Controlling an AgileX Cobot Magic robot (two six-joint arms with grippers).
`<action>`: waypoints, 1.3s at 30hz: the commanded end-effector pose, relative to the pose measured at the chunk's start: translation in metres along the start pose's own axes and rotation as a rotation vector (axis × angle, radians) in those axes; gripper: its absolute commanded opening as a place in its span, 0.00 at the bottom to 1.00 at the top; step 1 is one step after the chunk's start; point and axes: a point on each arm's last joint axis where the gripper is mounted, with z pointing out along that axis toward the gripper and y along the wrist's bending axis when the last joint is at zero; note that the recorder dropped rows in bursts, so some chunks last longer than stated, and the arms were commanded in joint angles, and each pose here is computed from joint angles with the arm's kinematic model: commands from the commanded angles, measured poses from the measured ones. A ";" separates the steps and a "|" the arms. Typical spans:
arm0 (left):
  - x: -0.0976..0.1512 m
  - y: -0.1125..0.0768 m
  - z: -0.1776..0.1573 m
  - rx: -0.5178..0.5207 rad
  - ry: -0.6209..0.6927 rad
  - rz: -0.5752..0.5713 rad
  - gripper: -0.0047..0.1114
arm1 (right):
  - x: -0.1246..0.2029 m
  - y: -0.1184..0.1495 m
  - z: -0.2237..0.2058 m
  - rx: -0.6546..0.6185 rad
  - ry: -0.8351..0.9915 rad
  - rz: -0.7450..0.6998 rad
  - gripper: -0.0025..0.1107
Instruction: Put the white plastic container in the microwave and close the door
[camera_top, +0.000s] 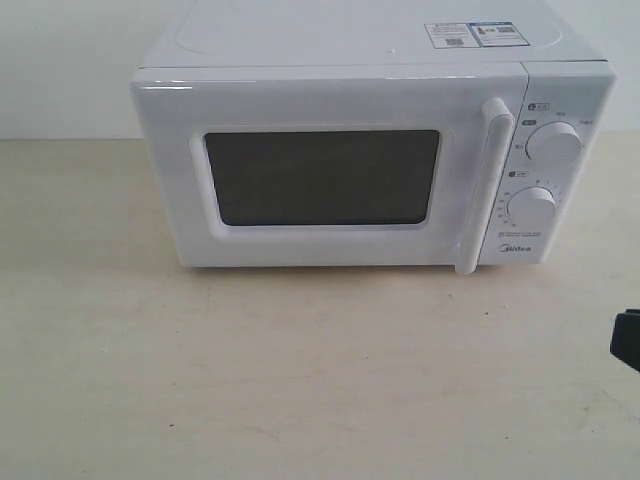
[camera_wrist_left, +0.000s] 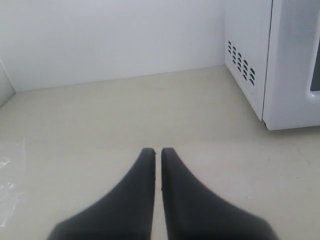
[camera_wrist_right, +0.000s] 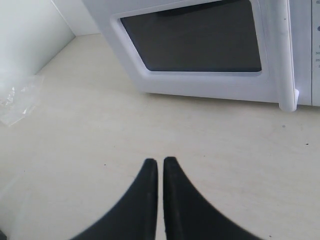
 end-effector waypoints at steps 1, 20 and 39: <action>0.001 0.000 0.000 0.002 0.000 -0.022 0.08 | 0.000 -0.001 0.000 0.002 -0.009 -0.001 0.02; 0.001 0.000 0.000 0.002 0.000 -0.022 0.08 | -0.003 -0.012 -0.035 0.304 -0.285 -0.179 0.02; 0.001 0.000 0.000 0.002 0.000 -0.022 0.08 | -0.006 -0.015 -0.054 0.541 -0.425 -0.398 0.02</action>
